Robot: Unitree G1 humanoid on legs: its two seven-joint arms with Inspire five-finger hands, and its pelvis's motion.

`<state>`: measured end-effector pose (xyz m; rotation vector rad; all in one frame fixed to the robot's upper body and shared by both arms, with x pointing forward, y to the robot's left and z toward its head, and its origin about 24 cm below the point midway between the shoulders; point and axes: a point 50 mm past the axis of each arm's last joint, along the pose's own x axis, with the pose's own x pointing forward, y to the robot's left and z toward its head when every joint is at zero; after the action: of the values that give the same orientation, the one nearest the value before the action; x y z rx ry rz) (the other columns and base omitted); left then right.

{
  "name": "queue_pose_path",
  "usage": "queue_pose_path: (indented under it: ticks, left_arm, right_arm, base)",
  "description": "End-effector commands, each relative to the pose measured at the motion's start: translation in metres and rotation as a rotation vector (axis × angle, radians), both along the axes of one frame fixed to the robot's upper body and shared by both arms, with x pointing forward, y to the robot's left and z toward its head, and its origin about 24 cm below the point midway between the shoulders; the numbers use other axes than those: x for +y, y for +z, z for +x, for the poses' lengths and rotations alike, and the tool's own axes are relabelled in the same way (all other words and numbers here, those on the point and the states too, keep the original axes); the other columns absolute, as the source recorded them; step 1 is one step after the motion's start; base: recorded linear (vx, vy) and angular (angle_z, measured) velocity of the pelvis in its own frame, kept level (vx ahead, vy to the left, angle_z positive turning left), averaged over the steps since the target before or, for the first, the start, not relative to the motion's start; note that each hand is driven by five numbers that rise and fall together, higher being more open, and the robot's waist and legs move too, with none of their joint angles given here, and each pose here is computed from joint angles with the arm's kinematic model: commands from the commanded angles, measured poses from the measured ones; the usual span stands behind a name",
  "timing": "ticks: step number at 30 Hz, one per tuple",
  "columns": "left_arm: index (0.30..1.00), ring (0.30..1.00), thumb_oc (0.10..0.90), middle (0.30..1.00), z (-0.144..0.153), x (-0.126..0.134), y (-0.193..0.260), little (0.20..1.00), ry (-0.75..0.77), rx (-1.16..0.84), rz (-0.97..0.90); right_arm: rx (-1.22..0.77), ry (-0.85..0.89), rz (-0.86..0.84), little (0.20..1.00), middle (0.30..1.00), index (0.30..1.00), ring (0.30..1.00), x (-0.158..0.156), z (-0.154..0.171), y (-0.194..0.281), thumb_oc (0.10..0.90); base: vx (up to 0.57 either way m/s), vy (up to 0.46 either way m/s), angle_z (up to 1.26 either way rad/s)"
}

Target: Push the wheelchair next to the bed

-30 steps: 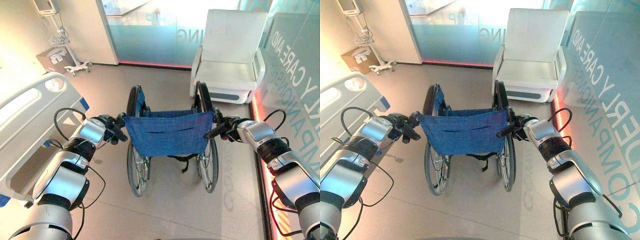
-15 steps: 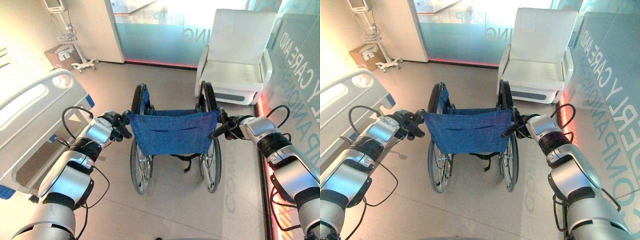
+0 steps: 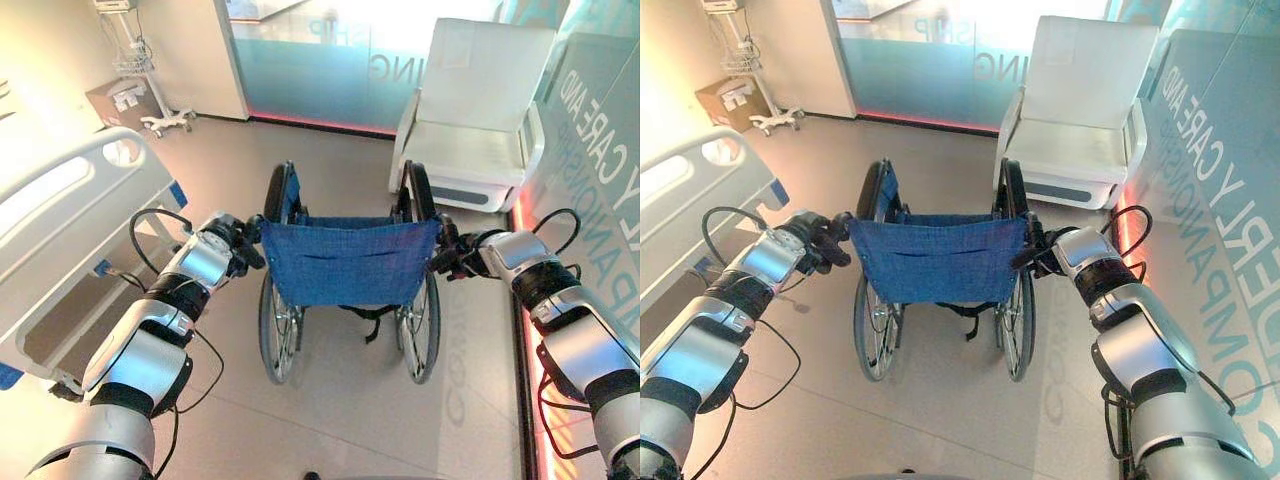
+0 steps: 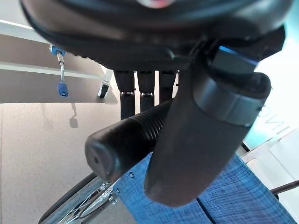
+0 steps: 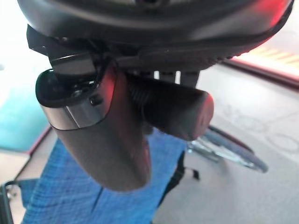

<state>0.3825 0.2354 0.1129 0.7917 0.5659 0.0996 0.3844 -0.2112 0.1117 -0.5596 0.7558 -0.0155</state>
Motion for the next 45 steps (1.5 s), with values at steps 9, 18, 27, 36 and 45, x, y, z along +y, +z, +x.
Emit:
queue_pose_path:
  ticks: [9, 18, 27, 36, 45]
  left_arm:
    - [0.3, 0.3, 0.4, 0.3, -0.009, 0.017, -0.025, 0.3, 0.038, 0.078, 0.109]
    - [0.3, 0.3, 0.4, 0.3, -0.006, 0.014, -0.02, 0.3, 0.022, -0.006, 0.098]
    - [0.3, 0.3, 0.4, 0.3, -0.002, 0.009, -0.013, 0.3, 0.018, -0.051, 0.087]
    - [0.3, 0.3, 0.4, 0.3, -0.005, 0.005, -0.014, 0.3, -0.01, -0.097, 0.055]
    - [0.3, 0.3, 0.4, 0.3, -0.005, -0.018, -0.03, 0.3, -0.06, -0.116, -0.022]
  right_arm:
    - [-0.235, 0.086, -0.253, 0.3, 0.3, 0.3, 0.3, -0.012, 0.02, 0.052, 0.4]
    - [-0.256, 0.086, -0.233, 0.3, 0.3, 0.3, 0.3, -0.014, 0.017, 0.042, 0.4]
    - [-0.35, 0.095, -0.267, 0.3, 0.3, 0.3, 0.3, -0.014, 0.021, 0.057, 0.4]
    - [-0.417, 0.061, -0.32, 0.3, 0.3, 0.3, 0.3, -0.043, 0.013, 0.06, 0.4]
    - [-0.445, 0.048, -0.384, 0.3, 0.3, 0.3, 0.3, -0.056, 0.014, 0.068, 0.4]
  base:
    - [0.0, 0.007, 0.0]
    - [0.04, 0.055, -0.01]
    - [0.04, 0.111, -0.06]
    - [0.11, 0.066, -0.06]
    - [0.23, -0.262, 0.31]
